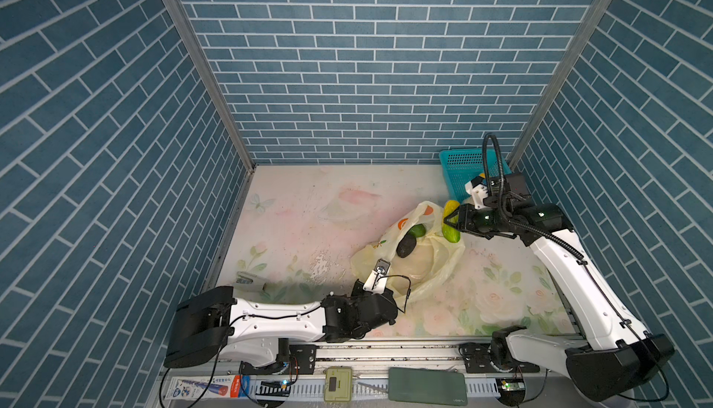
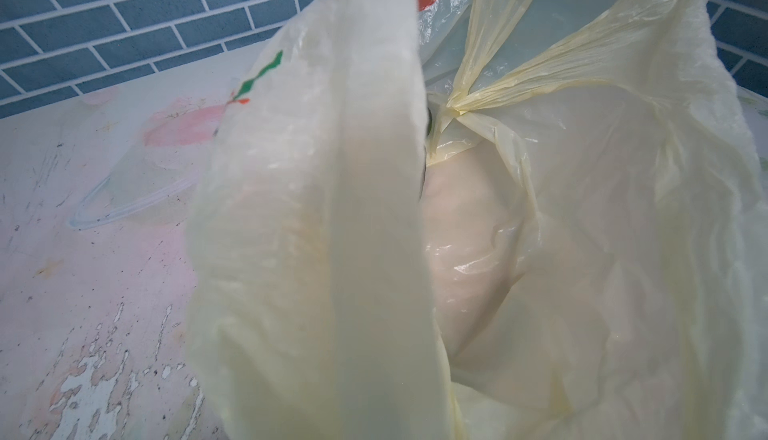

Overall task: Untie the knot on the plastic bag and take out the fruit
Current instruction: 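Lift the cucumber out and carry it to the teal basket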

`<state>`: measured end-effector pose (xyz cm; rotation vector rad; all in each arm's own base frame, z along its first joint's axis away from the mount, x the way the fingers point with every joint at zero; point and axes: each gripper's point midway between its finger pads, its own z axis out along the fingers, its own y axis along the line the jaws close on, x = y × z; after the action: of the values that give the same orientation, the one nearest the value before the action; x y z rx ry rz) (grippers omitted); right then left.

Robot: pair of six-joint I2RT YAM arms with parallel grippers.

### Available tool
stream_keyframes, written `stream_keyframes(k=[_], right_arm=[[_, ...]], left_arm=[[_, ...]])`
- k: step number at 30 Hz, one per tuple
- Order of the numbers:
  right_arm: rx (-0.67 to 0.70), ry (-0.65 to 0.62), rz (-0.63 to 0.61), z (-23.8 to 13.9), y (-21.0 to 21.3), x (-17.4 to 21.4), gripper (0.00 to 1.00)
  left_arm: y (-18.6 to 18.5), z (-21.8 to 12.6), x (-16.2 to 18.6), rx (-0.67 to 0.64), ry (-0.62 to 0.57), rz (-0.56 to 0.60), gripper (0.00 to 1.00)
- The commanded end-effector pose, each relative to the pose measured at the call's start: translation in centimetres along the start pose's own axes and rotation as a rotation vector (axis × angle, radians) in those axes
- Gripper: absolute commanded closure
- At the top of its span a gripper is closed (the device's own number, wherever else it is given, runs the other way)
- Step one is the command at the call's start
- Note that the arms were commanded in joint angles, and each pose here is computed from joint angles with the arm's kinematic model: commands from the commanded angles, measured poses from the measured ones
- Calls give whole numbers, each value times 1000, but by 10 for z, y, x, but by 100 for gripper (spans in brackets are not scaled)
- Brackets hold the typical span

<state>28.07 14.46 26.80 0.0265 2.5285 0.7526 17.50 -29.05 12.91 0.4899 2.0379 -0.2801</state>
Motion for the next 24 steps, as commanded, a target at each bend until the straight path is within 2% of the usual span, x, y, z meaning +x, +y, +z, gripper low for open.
stream_keyframes(k=[1,13,19,21,24], right_arm=[[17,-99,-3,-4,-18,-34,69],[216,-281,218,34,-170,-134,68],[296,-270,260,60,-222,-168,66],[316,-264,277,67,-236,-174,64],[340,-244,304,79,-252,-178,51]], left_arm=[[4,-3,-3,-16,-8,4,100],[2,-1,0,-7,-8,6,100],[3,-2,0,-11,-13,0,100],[3,-1,0,-10,-15,0,100],[3,-1,0,-13,-16,2,100]])
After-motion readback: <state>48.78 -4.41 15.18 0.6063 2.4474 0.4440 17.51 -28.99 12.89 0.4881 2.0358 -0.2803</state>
